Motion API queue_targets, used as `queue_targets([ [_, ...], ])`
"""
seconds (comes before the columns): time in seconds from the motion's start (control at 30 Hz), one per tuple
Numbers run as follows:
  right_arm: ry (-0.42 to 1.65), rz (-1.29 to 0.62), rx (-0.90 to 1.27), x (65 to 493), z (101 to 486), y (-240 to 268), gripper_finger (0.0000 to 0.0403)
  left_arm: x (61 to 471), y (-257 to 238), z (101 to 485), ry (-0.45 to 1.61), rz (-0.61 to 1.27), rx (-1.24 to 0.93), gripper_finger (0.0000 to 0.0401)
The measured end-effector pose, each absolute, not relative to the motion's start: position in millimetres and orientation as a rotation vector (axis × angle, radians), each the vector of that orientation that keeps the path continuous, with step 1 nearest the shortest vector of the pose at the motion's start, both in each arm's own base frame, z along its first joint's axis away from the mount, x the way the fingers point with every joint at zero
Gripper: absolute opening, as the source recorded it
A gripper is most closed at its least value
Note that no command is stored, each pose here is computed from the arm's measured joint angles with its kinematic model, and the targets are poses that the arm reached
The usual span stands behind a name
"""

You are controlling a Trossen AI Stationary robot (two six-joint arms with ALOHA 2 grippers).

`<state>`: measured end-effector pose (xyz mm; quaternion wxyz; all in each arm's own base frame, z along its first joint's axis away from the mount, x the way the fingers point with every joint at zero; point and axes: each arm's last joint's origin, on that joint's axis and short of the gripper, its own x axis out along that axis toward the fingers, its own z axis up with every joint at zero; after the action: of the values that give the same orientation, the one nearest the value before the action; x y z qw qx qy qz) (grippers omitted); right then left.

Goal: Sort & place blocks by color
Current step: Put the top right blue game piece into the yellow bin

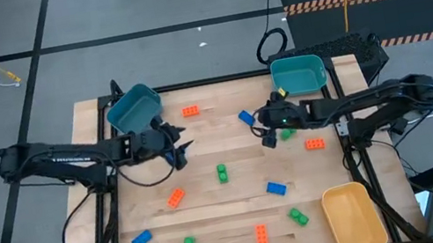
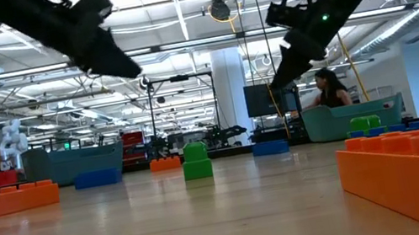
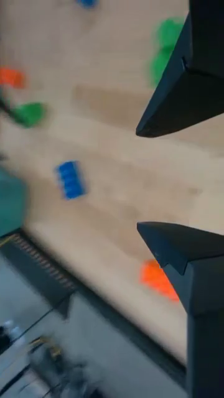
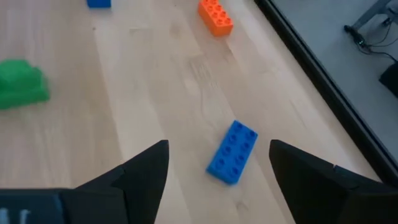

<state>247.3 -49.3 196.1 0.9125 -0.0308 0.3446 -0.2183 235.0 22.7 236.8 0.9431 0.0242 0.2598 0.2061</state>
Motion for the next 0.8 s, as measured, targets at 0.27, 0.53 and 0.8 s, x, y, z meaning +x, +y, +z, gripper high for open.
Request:
queue_targets([
  [0.27,0.723,-0.533,0.014,276,198,-73,0.0288,254,64,241,0.534,0.571,0.035,0.0277],
  [0.53,0.751,-0.557,0.131,281,186,-84,0.0288,283,88,275,0.574,0.647,-0.077,0.0287],
  [0.8,0.74,-0.562,0.006,281,190,-86,0.0288,299,89,281,0.615,0.639,-0.076,0.0287],
])
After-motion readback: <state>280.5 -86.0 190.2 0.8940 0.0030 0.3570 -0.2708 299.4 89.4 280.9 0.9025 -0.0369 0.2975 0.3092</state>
